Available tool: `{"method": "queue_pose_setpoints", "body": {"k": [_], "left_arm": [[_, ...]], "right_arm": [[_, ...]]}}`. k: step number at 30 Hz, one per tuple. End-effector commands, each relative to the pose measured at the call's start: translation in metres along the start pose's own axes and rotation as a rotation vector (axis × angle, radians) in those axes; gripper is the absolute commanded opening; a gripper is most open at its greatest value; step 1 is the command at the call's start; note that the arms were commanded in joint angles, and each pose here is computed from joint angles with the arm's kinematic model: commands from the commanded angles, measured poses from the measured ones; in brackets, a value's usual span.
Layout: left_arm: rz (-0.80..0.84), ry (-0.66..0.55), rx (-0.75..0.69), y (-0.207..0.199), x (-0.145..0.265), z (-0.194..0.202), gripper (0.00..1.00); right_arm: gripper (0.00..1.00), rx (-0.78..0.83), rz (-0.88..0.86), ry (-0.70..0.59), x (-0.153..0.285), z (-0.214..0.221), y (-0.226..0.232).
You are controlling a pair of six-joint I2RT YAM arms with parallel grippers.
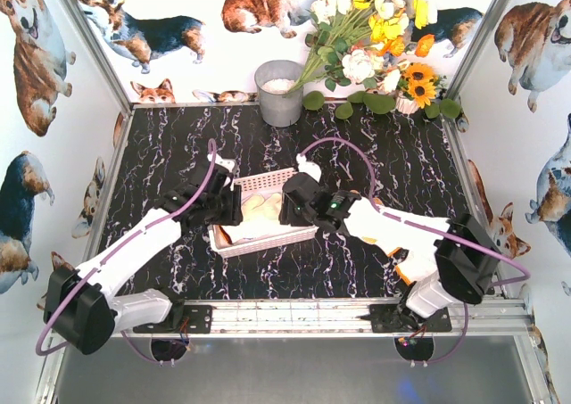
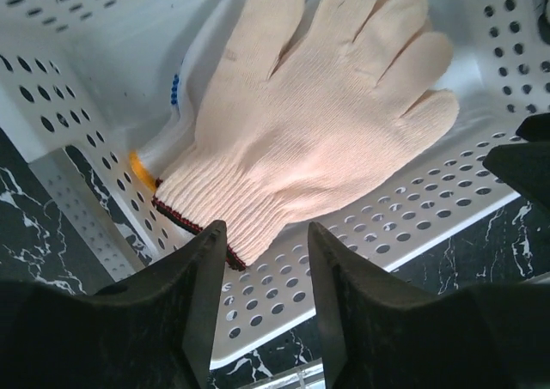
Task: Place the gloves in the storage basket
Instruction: Adjust the glove in the bin.
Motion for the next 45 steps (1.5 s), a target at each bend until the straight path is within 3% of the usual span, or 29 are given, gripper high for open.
{"method": "queue_pose_setpoints", "body": {"k": [1,10,19,28,35,38,45], "left_arm": [[-0.016,0.040,0.078,0.006,-0.012,0.008,0.35],[-0.106,0.067,0.075,0.020,-0.038,0.012,0.23],[-0.187,0.063,0.060,0.034,-0.064,0.010,0.16],[-0.280,0.068,0.013,0.047,-0.084,0.005,0.12],[-0.258,0.078,0.001,0.045,-0.088,0.003,0.12],[-0.216,0.060,-0.003,0.040,-0.082,-0.001,0.16],[-0.170,-0.002,-0.019,0.030,-0.060,-0.017,0.38]], "right_arm": [[0.35,0.028,-0.144,0.057,-0.008,-0.003,0.019],[0.21,0.015,-0.154,0.109,-0.046,0.000,0.026],[0.18,-0.002,-0.139,0.164,-0.074,0.010,0.025],[0.19,0.003,-0.077,0.180,-0.087,0.021,0.016],[0.25,0.013,-0.089,0.154,-0.080,0.009,0.012],[0.31,0.040,-0.153,0.137,-0.064,-0.001,0.018],[0.43,0.049,-0.248,0.050,-0.006,-0.020,0.020]]}}
Point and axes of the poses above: each gripper's point midway between its finger pads, its own x axis back along the fingers, its own y axis along the line the jaws close on, z = x × y, the point moved 8 cm from there along x, back along the fingers, and after that the axes turned 8 degrees about x, right-handed, at the moved point
